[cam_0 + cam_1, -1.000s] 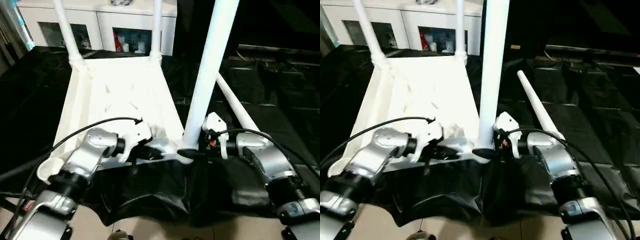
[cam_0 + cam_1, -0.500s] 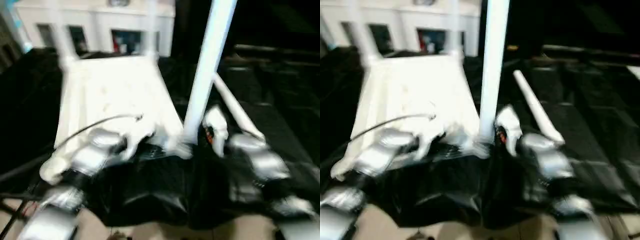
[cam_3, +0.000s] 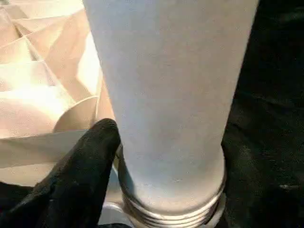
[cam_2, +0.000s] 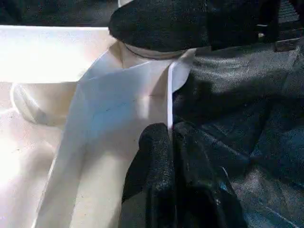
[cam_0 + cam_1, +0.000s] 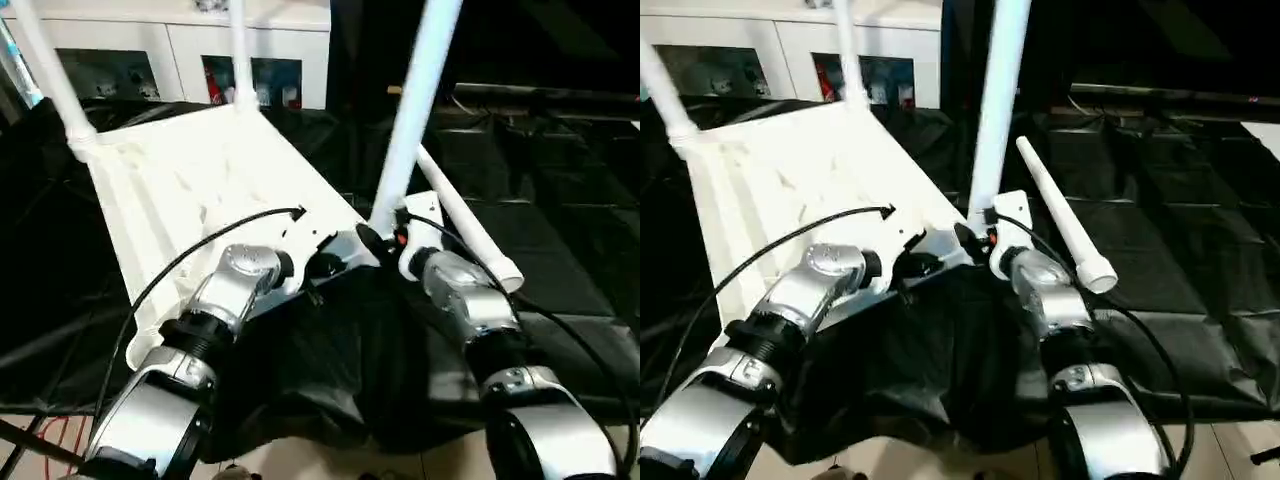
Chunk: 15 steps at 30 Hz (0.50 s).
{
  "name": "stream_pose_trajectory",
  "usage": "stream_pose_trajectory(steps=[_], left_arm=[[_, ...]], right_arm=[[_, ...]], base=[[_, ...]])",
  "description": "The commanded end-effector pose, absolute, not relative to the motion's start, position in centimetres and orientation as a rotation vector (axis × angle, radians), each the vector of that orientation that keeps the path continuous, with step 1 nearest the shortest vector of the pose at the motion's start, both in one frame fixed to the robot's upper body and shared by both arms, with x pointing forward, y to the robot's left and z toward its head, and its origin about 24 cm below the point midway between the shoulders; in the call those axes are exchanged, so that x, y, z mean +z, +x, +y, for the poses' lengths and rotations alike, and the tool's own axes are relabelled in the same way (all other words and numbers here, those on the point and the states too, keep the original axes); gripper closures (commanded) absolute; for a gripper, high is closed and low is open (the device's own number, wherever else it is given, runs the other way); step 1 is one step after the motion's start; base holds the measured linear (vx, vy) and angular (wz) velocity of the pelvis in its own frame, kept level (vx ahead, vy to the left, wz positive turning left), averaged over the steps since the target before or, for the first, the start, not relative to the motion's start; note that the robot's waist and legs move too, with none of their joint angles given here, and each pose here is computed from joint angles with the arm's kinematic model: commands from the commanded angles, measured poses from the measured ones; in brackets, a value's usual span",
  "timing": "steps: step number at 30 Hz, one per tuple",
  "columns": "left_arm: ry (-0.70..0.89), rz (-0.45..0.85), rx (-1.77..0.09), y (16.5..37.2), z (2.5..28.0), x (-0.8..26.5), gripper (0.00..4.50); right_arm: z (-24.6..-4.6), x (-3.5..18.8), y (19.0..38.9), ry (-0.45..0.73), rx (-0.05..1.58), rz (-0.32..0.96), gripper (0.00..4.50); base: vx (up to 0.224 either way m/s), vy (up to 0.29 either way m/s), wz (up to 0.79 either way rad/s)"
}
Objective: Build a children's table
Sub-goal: Rotate leg to tighten
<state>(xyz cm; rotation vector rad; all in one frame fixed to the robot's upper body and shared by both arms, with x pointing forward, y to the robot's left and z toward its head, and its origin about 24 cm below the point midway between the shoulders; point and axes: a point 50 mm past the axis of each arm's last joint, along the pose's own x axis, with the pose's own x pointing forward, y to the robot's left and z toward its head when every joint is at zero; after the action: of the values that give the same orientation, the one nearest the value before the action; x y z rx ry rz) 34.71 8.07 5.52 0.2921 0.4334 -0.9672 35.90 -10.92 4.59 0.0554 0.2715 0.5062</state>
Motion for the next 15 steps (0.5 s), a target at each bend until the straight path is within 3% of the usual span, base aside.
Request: stream_pose_trajectory(steps=[1, 7, 15], left_arm=[[0.289, 0.258, -1.089, 34.9, 5.4, 8.5, 4.5], [0.301, 0.261, -1.219, 33.7, 6.7, 7.9, 4.5], [0.297, 0.287, -1.398, 31.8, 8.2, 7.5, 4.5]], right_arm=[[-7.5, 4.1, 35.0, 0.05, 0.712, 0.305, 0.73], [-10.5, 4.3, 34.1, -0.096, 0.877, 0.304, 0.52], [-12.7, 5.0, 32.2, -0.135, 1.11, 0.315, 0.52]], base=[[0.0, 0.0, 0.0], [0.0, 0.0, 0.0], [0.0, 0.0, 0.0]])
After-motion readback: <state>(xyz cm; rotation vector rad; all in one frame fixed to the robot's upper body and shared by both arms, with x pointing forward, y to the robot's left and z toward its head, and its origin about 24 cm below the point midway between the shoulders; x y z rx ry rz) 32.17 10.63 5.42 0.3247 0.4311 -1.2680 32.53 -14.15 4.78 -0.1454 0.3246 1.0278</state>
